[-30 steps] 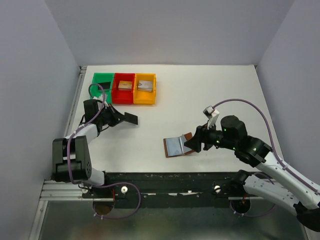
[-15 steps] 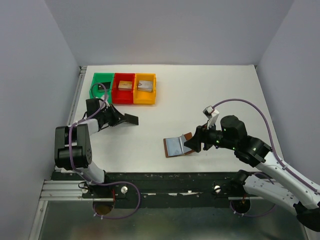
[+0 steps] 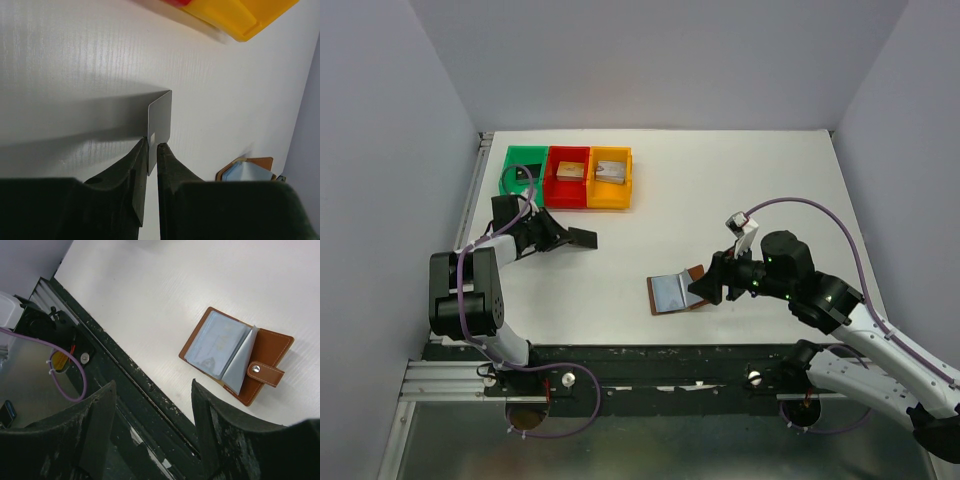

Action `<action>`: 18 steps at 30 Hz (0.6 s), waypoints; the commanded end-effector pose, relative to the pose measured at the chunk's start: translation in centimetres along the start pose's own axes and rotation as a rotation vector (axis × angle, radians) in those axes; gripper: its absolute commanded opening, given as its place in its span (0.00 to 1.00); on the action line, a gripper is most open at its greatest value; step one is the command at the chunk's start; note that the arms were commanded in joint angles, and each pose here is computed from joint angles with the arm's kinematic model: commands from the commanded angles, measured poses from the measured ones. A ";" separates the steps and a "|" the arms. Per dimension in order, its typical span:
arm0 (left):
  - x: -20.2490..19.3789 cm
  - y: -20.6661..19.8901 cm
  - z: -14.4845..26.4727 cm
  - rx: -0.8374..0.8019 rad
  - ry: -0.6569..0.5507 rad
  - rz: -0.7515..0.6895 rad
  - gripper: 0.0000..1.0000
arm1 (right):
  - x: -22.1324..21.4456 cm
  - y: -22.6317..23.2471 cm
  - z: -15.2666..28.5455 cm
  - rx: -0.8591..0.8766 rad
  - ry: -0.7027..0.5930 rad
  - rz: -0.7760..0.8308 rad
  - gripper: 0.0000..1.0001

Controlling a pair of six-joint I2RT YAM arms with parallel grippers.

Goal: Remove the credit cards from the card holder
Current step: Place the credit card at the center of the board.

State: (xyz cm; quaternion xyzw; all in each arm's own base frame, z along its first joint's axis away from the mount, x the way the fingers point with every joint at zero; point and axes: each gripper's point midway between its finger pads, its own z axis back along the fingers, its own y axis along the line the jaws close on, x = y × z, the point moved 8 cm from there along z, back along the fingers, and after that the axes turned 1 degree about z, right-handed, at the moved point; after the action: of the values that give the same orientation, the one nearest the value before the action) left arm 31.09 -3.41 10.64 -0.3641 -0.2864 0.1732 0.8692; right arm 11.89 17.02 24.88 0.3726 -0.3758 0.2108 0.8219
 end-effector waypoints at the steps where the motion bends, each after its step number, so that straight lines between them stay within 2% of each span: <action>1: 0.6 0.4 0.2 0.039 -0.010 -0.017 0.27 | -0.4 -0.2 -0.2 -0.005 0.005 -0.006 0.69; 18: 0.8 0.7 1.1 0.136 -0.015 -0.041 0.32 | -0.5 -0.2 -0.1 -0.008 0.013 -0.003 0.69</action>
State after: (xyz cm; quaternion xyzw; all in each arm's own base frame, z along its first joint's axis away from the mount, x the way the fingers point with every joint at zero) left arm 30.59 -2.74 10.09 -0.3261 -0.2690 0.1789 0.8884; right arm 11.91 17.03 24.83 0.3721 -0.3751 0.2110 0.8224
